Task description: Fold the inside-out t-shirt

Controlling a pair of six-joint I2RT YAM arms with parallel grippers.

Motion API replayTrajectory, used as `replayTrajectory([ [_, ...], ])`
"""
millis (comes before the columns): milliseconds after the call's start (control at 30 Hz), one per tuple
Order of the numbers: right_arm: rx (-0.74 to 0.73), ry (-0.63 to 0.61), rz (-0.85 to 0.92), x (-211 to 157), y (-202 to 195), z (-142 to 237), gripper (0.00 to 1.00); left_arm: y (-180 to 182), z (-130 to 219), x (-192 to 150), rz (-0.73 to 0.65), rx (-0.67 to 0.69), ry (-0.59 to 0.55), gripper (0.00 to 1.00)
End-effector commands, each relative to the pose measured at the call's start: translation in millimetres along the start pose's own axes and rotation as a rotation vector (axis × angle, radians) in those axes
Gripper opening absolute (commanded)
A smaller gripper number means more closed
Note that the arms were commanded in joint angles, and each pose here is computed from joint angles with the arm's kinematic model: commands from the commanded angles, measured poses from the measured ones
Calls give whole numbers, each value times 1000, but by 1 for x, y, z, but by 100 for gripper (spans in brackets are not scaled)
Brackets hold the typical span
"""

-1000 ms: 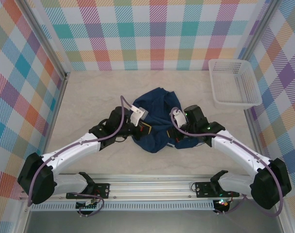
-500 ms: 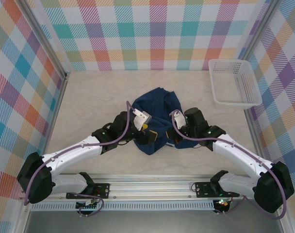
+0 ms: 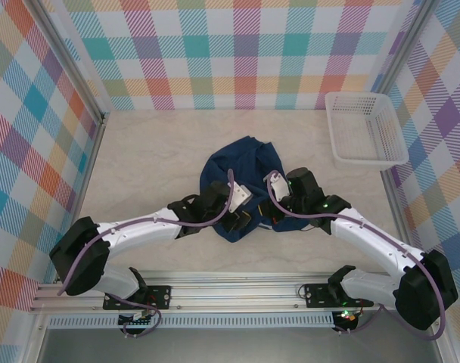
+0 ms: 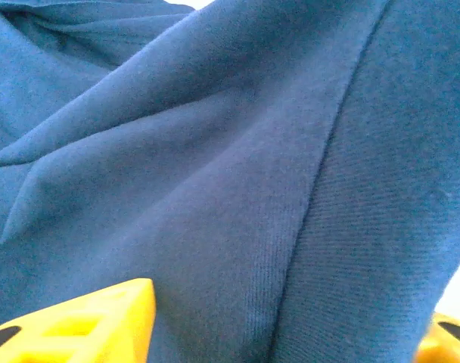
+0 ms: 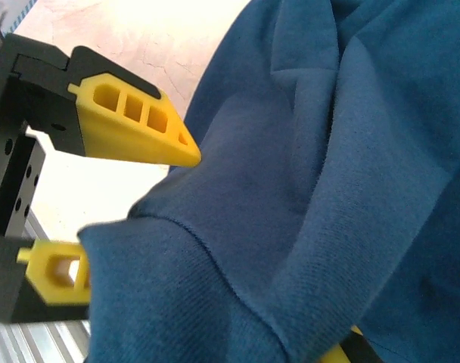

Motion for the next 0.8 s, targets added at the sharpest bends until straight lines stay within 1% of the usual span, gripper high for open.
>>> replayTrajectory([
  [0,-28,-21,24,3,-1,8,0,18,10,30,78,-8,-108,34],
  [33,-27,-26,27,3,-1,9,0,19,10,30,97,-25,-110,25],
  [100,-31,-33,33,2,-2,10,0,18,13,33,133,-74,-116,10],
  [167,-127,-58,10,3,-18,12,1,13,24,41,189,-147,-162,0],
  [200,-194,-74,-15,5,-28,14,3,12,30,46,228,-174,-190,0],
  [233,-247,-85,-41,7,-35,17,8,11,40,52,266,-204,-233,0],
  [300,-273,-100,-39,7,-34,16,22,9,52,59,329,-242,-288,0],
  [367,-196,-114,-13,4,-16,10,34,8,56,59,366,-250,-290,0],
  [467,-27,-157,-28,5,9,6,45,7,58,57,388,-258,-278,0],
  [533,56,-175,-43,7,20,3,49,6,57,55,393,-260,-267,0],
  [567,78,-177,-46,8,24,1,51,6,57,55,394,-261,-264,0],
  [667,96,-172,-30,9,27,-6,62,5,58,55,393,-266,-265,0],
  [767,141,-152,5,6,37,-12,67,7,59,56,396,-256,-261,0],
])
Point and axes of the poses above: each hand's point on the last joint's axis, 136 mm out from that joint toward the fingers, its own z axis back along the fingers, its own y axis along the line the jaws close on, x = y × z, the point moved 1 cm from there along z, back along the fingers, and after that the axes turned 13 degrees about -z, right-handed, at the moved point
